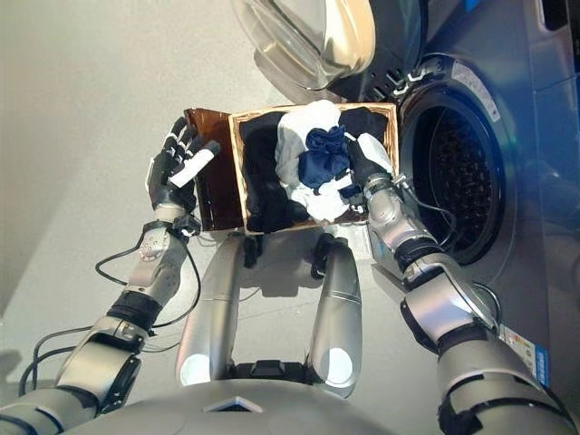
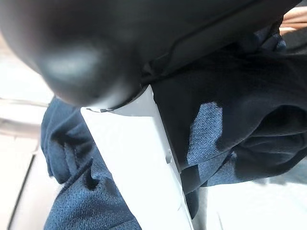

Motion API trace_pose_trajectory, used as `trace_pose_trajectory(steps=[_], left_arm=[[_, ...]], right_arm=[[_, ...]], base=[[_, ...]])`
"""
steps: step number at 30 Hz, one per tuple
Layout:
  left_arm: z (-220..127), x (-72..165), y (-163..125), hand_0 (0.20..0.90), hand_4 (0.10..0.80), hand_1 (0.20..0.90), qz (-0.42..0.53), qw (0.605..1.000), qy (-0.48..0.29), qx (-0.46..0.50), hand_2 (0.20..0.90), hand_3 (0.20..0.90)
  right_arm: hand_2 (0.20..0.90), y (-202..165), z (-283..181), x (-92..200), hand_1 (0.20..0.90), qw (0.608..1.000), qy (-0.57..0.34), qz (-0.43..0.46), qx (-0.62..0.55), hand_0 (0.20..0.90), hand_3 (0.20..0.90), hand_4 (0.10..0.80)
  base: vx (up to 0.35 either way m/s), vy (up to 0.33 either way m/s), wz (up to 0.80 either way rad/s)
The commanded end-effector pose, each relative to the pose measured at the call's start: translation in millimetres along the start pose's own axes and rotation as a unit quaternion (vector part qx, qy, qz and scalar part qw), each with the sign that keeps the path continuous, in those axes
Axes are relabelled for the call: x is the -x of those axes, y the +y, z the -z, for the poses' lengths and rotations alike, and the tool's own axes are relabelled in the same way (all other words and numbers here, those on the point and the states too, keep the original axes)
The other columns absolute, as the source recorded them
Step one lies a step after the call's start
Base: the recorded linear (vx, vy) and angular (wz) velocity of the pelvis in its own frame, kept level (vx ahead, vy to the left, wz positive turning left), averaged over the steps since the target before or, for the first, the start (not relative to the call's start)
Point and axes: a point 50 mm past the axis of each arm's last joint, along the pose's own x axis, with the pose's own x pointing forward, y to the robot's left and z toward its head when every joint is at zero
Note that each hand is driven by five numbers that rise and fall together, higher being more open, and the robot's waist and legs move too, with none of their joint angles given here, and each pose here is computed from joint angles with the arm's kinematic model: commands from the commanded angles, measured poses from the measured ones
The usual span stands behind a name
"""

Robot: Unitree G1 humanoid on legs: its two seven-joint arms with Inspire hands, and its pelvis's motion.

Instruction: Pick up the clothes and place them into the washing machine

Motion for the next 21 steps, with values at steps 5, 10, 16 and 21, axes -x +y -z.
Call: trace_pose_trajectory(steps=[5, 10, 16, 21], left_arm=[[-21.0, -8.8, -25.9, 0.900, 0.800, 0.900, 0.049, 0.997, -0.061, 0.010, 0.900, 0.900], [-22.1, -9.1, -22.9, 0.900, 0.800, 0.900, 0.037, 0.997, -0.064, 0.013, 0.900, 0.900], [-17.1, -6.2, -15.2, 0.900, 0.800, 0.900, 0.026, 0.998, -0.057, 0.014, 0.900, 0.900], [-12.6, -2.8, -2.7, 0.900, 0.800, 0.900, 0.011, 0.999, -0.048, 0.012, 0.900, 0.900]], right_arm=[[0.200, -7.4, 14.6, -0.2, 0.200, 0.996, 0.045, 0.014, 0.077, 0.200, 0.200, 0.300], [0.200, -14.5, 4.2, -4.6, 0.200, 0.996, 0.032, 0.033, 0.074, 0.200, 0.200, 0.300], [0.200, -17.1, 0.1, -5.9, 0.200, 0.997, 0.023, 0.037, 0.068, 0.200, 0.200, 0.300], [0.200, -22.7, -4.2, -5.9, 0.200, 0.998, 0.004, 0.037, 0.056, 0.200, 0.200, 0.300]], base=[[0.034, 0.027, 0.07], [0.019, 0.026, -0.01], [0.031, 0.012, -0.03], [0.044, -0.001, -0.12]])
